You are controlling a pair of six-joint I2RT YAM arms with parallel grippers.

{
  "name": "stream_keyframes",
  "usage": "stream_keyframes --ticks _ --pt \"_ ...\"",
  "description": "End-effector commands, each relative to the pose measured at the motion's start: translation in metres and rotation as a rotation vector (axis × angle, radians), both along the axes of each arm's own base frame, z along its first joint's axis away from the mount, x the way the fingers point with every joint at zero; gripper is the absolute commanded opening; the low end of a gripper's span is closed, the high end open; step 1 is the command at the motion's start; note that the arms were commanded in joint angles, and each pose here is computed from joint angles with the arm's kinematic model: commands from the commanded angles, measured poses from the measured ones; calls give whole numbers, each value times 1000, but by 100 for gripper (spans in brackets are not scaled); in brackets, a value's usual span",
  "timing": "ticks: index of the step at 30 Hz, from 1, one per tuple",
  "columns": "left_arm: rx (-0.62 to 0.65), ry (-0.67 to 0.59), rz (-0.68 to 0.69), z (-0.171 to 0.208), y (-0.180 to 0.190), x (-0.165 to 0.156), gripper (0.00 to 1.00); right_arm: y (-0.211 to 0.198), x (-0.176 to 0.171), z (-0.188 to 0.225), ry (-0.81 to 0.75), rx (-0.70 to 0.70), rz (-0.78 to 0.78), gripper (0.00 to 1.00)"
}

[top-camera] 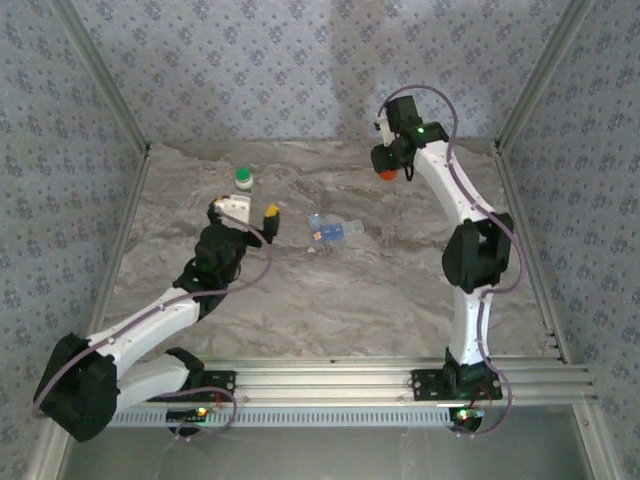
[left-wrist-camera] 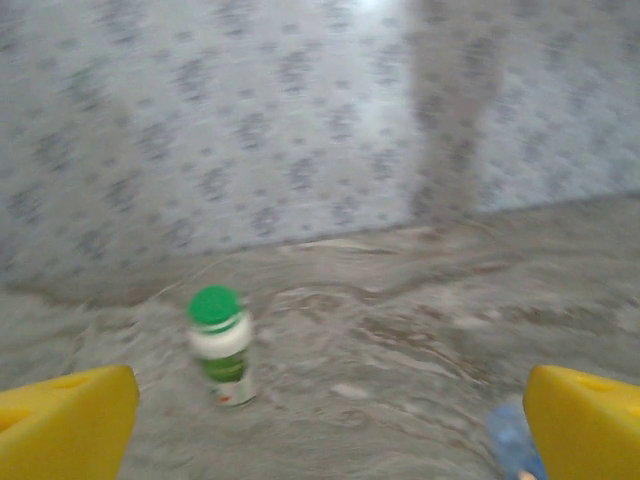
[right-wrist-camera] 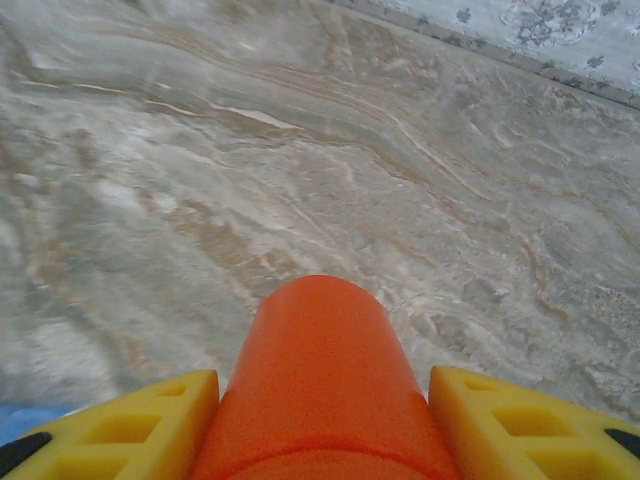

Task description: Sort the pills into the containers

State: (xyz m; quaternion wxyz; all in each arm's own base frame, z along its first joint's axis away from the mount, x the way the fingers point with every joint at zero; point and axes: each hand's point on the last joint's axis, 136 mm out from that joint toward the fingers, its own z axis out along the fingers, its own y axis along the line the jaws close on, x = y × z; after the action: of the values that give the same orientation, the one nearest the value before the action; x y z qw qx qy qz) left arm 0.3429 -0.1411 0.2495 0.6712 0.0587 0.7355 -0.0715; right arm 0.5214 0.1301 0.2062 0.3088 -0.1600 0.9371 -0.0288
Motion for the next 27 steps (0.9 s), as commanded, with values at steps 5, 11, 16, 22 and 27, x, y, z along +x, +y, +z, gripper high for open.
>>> stream_keyframes --ticks 5,11,16,22,27 --pt "-155 101 87 -33 29 -18 99 -23 27 -47 107 -79 -2 31" --pt "-144 75 78 -27 32 -22 98 -12 38 -75 146 4 5 35" --pt "-124 87 109 -29 38 -23 99 -5 48 -82 122 18 -5 43" --pt "-119 89 114 -29 40 -24 99 18 65 -86 68 4 27 58" --pt "-105 77 134 -24 46 -25 99 37 71 -80 36 47 40 73"
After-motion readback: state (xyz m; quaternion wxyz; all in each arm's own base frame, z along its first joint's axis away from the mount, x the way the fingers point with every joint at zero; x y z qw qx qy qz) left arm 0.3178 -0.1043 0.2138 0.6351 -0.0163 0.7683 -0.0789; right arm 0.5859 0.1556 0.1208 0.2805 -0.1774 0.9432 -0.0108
